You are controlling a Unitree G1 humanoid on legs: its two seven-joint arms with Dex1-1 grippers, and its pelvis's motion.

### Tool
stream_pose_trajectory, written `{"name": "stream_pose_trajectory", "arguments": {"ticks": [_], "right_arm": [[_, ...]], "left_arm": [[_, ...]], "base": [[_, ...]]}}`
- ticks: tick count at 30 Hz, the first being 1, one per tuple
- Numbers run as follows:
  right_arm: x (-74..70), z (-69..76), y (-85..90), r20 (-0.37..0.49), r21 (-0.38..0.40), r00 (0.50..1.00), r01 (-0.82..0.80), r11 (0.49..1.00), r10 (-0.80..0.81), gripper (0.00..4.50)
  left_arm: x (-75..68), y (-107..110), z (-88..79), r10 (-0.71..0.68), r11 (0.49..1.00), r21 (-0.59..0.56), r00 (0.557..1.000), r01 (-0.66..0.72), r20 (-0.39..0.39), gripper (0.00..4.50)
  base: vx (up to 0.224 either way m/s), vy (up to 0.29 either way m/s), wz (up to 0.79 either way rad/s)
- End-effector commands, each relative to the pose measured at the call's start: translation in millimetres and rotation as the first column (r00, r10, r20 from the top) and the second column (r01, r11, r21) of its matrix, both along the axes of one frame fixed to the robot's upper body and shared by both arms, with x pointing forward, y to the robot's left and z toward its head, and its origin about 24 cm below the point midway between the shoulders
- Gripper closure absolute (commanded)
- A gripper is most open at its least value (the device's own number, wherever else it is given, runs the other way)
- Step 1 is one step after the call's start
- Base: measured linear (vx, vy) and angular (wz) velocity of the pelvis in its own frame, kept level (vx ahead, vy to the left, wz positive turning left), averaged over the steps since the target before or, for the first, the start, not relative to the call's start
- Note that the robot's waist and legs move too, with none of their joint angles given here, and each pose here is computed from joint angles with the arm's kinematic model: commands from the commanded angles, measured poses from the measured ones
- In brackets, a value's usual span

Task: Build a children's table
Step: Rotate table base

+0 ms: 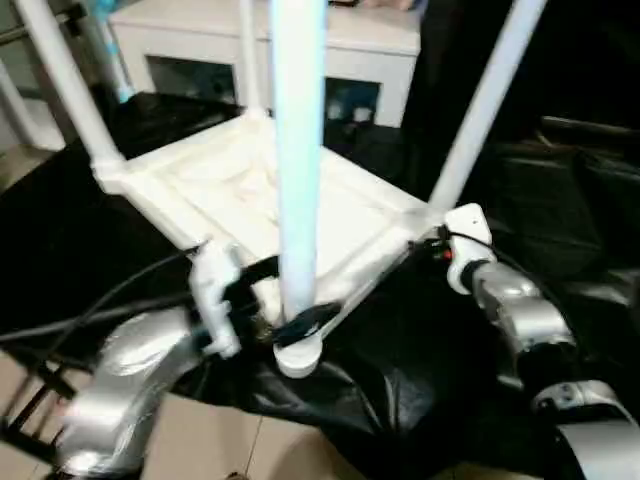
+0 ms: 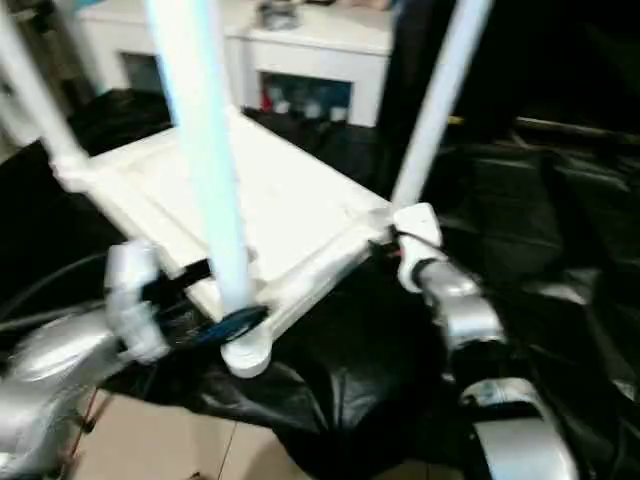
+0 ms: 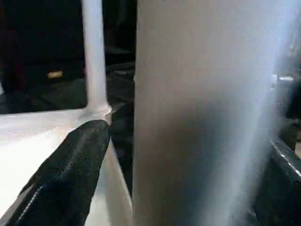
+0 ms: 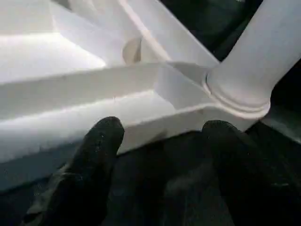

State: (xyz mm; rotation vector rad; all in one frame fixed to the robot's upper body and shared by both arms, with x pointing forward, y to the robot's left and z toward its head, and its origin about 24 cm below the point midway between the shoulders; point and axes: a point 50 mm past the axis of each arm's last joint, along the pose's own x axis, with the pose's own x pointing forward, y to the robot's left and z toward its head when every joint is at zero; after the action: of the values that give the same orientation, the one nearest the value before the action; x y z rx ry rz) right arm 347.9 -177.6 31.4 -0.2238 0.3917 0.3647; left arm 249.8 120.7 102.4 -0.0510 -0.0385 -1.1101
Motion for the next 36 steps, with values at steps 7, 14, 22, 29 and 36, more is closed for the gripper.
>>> {"name": "stream_pose_trajectory", "arguments": {"ticks": [7, 14, 22, 29, 36], "right_arm": [[-4.2, -15.4, 6.8, -0.086, -0.044, 0.995, 0.041, 0.998, -0.045, 1.34], [-4.1, -15.1, 34.1, -0.073, 0.028, 0.996, -0.057, 0.998, 0.059, 1.34], [-2.5, -11.0, 40.4, -0.052, 0.051, 0.997, -0.06, 0.997, 0.063, 1.34], [-4.4, -11.0, 37.5, -0.04, 0.074, 0.997, -0.057, 0.996, 0.06, 1.34], [-4.0, -6.2, 38.0, -0.008, 0.11, 0.998, -0.064, 0.992, 0.066, 1.34]], "left_arm": [[16.4, -39, 10.8, -0.107, 0.993, -0.044, 0.993, 0.109, 0.046, 0.1], [19.6, -69, 6.9, -0.228, 0.973, -0.01, 0.973, 0.229, 0.043, 0.1], [29.9, -97, 4.8, -0.244, 0.97, 0.008, 0.968, 0.243, 0.055, 0.1], [34.9, -129, 5.7, -0.236, 0.972, 0.012, 0.969, 0.235, 0.08, 0.1], [39.5, -151, 6.1, -0.216, 0.976, -0.003, 0.971, 0.218, 0.101, 0.1]], "base": [[0.0, 0.0, 0.0], [0.0, 0.0, 0.0], [0.0, 0.0, 0.0], [0.0, 0.0, 0.0], [0.0, 0.0, 0.0]]}}
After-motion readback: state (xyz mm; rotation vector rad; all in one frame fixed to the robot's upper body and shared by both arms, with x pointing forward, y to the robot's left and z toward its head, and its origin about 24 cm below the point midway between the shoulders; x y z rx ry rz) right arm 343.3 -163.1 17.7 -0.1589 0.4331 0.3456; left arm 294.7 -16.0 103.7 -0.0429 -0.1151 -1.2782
